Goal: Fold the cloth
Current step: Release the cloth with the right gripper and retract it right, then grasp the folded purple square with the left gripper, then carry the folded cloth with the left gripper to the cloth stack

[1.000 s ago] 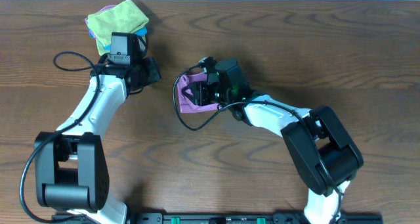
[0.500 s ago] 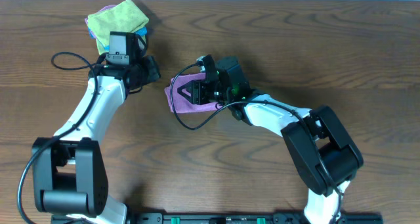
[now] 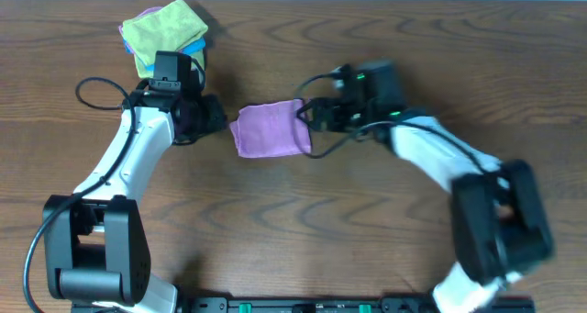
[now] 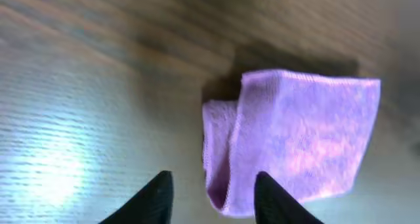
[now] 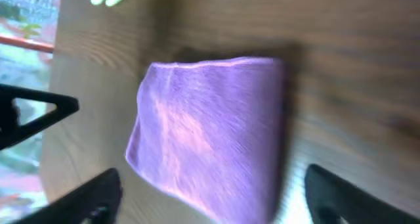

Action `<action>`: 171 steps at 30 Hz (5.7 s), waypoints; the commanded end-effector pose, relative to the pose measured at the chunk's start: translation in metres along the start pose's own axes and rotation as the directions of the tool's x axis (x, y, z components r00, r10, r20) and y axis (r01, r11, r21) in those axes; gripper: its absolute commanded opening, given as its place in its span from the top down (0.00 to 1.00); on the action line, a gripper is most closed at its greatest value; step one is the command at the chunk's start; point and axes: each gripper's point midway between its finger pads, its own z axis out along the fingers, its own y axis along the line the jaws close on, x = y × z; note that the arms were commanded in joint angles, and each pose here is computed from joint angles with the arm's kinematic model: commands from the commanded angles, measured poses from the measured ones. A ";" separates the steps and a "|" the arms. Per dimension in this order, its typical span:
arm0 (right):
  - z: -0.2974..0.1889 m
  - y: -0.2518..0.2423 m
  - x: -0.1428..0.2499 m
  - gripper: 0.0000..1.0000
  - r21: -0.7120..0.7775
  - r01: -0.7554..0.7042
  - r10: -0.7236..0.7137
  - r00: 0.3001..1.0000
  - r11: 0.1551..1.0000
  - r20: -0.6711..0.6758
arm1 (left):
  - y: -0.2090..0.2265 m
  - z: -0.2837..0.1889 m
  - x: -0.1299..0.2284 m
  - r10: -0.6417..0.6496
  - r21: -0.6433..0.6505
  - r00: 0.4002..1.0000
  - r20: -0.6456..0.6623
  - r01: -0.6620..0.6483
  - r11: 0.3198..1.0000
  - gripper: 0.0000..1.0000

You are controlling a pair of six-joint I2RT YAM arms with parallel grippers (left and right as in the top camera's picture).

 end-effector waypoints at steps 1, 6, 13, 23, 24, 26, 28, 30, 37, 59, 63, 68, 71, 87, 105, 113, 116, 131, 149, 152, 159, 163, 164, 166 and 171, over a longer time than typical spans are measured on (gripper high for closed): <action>-0.057 0.018 -0.020 0.01 0.011 0.219 -0.219 0.973 0.976 0.073 | -0.016 -0.011 0.000 0.010 0.087 1.000 -0.014 -0.009 0.996 0.54; -0.128 0.012 -0.002 0.01 0.091 0.267 -0.271 0.961 0.960 0.046 | -0.025 -0.013 0.012 -0.032 0.137 0.996 -0.078 0.043 0.990 0.54; -0.219 -0.006 0.043 0.01 0.220 0.276 -0.301 0.950 0.936 0.088 | -0.028 -0.008 0.036 -0.158 0.164 0.970 -0.185 0.189 0.968 0.55; -0.247 -0.017 0.108 0.01 0.315 0.230 -0.323 0.902 0.921 0.286 | -0.033 0.004 0.065 -0.237 0.215 0.925 -0.298 0.306 0.927 0.55; -0.245 -0.017 0.113 0.01 0.319 0.236 -0.332 0.897 0.918 0.291 | -0.035 0.005 0.065 -0.243 0.215 0.922 -0.300 0.313 0.925 0.53; -0.243 -0.018 0.118 0.01 0.319 0.237 -0.333 0.896 0.918 0.293 | -0.040 0.005 0.067 -0.240 0.221 0.921 -0.305 0.314 0.923 0.50; -0.242 -0.019 0.121 0.01 0.320 0.229 -0.325 0.899 0.920 0.293 | -0.044 0.007 0.069 -0.233 0.217 0.923 -0.305 0.305 0.927 0.42; -0.242 -0.022 0.121 0.01 0.329 0.224 -0.324 0.901 0.917 0.290 | -0.051 0.012 0.072 -0.223 0.209 0.928 -0.297 0.291 0.933 0.28; -0.242 -0.021 0.121 0.01 0.327 0.227 -0.325 0.900 0.917 0.289 | -0.047 0.034 0.080 -0.331 0.172 0.905 -0.267 0.382 0.908 0.03; -0.242 -0.021 0.121 0.01 0.327 0.227 -0.326 0.900 0.917 0.289 | -0.013 0.087 0.092 -0.481 0.194 0.869 -0.116 0.495 0.847 0.05; -0.242 -0.021 0.121 0.01 0.327 0.227 -0.325 0.900 0.917 0.289 | -0.017 0.097 0.091 -0.472 0.206 0.875 -0.107 0.484 0.850 0.05; -0.242 -0.021 0.121 0.01 0.327 0.227 -0.326 0.900 0.917 0.289 | -0.008 0.121 0.096 -0.501 0.178 0.859 -0.108 0.513 0.840 0.08; -0.242 -0.021 0.121 0.01 0.327 0.227 -0.325 0.900 0.917 0.289 | -0.011 0.131 0.088 -0.485 0.221 0.870 -0.088 0.492 0.842 0.19; -0.242 -0.021 0.121 0.01 0.327 0.227 -0.326 0.900 0.917 0.289 | -0.030 0.162 0.077 -0.320 0.386 0.947 -0.022 0.303 0.872 0.94; -0.242 -0.021 0.121 0.01 0.327 0.227 -0.326 0.900 0.917 0.289 | -0.156 -0.003 -0.089 -0.258 0.562 0.958 0.128 0.144 0.815 0.94; -0.242 -0.021 0.121 0.01 0.327 0.227 -0.326 0.900 0.917 0.289 | -0.145 -0.091 -0.183 -0.292 0.463 0.868 0.402 0.083 0.882 0.94; -0.242 -0.021 0.121 0.01 0.327 0.227 -0.326 0.900 0.917 0.289 | -0.126 -0.111 -0.210 -0.328 0.451 0.818 0.473 0.095 0.887 0.94; -0.242 -0.021 0.121 0.01 0.327 0.227 -0.325 0.900 0.917 0.289 | -0.064 -0.105 -0.295 -0.391 0.458 0.722 0.571 0.115 0.881 0.94; -0.242 -0.021 0.121 0.01 0.327 0.227 -0.325 0.900 0.917 0.289 | -0.011 -0.066 -0.299 -0.300 0.282 0.753 0.585 0.158 0.946 0.94; -0.242 -0.021 0.121 0.01 0.327 0.227 -0.326 0.900 0.917 0.289 | -0.003 -0.063 -0.296 -0.281 0.245 0.763 0.583 0.165 0.955 0.94; -0.242 -0.021 0.121 0.01 0.327 0.227 -0.325 0.900 0.917 0.289 | 0.018 -0.049 -0.280 -0.230 0.122 0.802 0.552 0.195 0.973 0.94; -0.242 -0.021 0.121 0.01 0.327 0.227 -0.325 0.900 0.917 0.289 | 0.031 -0.045 -0.272 -0.199 0.045 0.817 0.541 0.208 0.977 0.94; -0.242 -0.021 0.121 0.01 0.327 0.227 -0.326 0.900 0.917 0.289 | 0.032 -0.044 -0.271 -0.193 0.034 0.820 0.538 0.208 0.978 0.94; -0.242 -0.021 0.121 0.01 0.327 0.227 -0.325 0.900 0.917 0.289 | 0.037 -0.043 -0.267 -0.189 0.010 0.825 0.532 0.217 0.976 0.94; -0.242 -0.021 0.121 0.01 0.327 0.227 -0.326 0.900 0.917 0.289 | 0.047 -0.041 -0.262 -0.165 -0.052 0.836 0.523 0.225 0.973 0.94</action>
